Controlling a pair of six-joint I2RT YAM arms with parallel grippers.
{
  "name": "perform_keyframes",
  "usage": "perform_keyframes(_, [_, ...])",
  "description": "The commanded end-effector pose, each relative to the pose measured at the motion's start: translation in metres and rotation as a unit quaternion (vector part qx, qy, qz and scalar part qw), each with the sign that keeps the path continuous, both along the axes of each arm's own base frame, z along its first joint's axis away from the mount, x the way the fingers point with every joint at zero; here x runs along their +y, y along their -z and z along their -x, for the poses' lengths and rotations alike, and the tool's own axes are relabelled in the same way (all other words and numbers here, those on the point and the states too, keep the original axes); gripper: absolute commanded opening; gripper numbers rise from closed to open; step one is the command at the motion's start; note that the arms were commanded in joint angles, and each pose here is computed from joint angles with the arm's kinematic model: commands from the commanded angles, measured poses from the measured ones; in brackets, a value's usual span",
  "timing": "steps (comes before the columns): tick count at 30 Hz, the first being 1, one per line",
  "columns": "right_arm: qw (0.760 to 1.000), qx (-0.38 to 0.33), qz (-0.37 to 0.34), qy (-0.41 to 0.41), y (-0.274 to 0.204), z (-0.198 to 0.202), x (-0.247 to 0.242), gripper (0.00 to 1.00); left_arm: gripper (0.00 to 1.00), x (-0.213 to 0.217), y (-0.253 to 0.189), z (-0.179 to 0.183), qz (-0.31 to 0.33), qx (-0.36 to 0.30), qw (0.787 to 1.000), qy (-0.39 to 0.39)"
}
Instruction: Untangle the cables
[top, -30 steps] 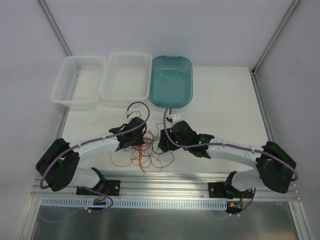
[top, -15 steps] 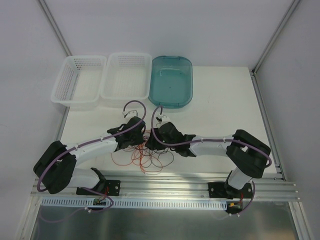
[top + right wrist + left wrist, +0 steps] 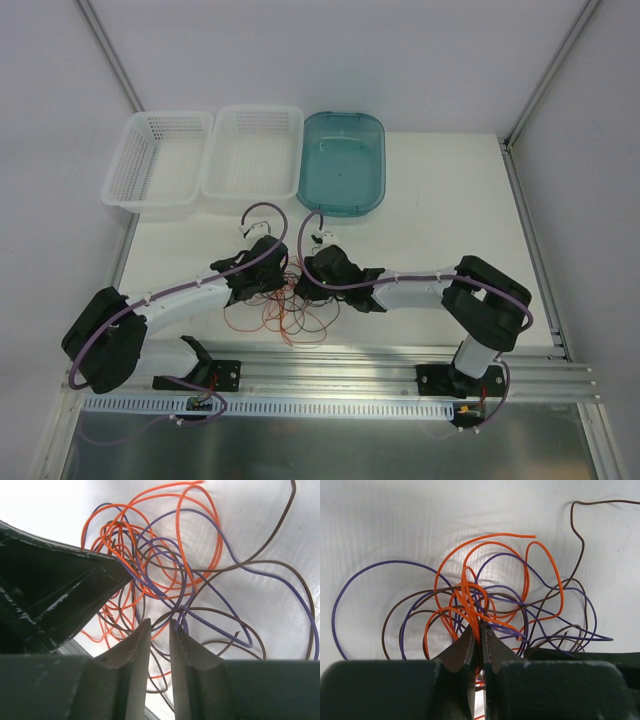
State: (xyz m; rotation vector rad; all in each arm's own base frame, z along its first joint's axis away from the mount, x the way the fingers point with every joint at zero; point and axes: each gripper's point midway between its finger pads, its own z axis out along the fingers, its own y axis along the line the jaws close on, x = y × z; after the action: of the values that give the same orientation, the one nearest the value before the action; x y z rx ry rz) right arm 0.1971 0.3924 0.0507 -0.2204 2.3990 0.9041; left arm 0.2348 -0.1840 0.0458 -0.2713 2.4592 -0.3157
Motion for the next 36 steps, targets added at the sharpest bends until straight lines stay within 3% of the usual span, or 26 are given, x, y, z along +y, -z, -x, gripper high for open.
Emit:
perform_keyframes(1, [1.000,-0.007,-0.015,0.013,-0.010,-0.008,0.012,0.27,0.00,0.000,-0.008,-0.002,0.011,-0.016,1.000,-0.015])
perform_keyframes(9, [1.000,-0.004,-0.025,0.005,-0.010,-0.007,0.023,0.31,0.00,-0.003,-0.006,0.000,0.020,-0.011,1.000,-0.019])
perform_keyframes(16, [1.000,-0.012,-0.023,-0.003,-0.020,-0.003,0.024,0.29,0.00,-0.001,-0.004,-0.001,0.014,-0.014,1.000,-0.024])
perform_keyframes(19, [1.000,-0.012,-0.012,0.001,-0.020,-0.002,0.019,0.25,0.00,0.003,-0.003,-0.002,0.009,-0.017,0.999,-0.029])
perform_keyframes(23, [1.000,-0.014,0.008,0.007,-0.017,0.000,0.011,0.06,0.00,0.005,-0.004,-0.002,0.006,-0.023,0.999,-0.033])
perform_keyframes(25, [1.000,-0.013,0.017,0.009,-0.015,0.000,0.007,0.01,0.00,0.008,-0.004,-0.003,0.001,-0.026,0.999,-0.034])
perform_keyframes(36, [0.997,-0.056,0.044,-0.037,-0.062,0.010,-0.017,0.01,0.00,0.025,0.007,-0.008,-0.035,-0.023,0.998,-0.050])
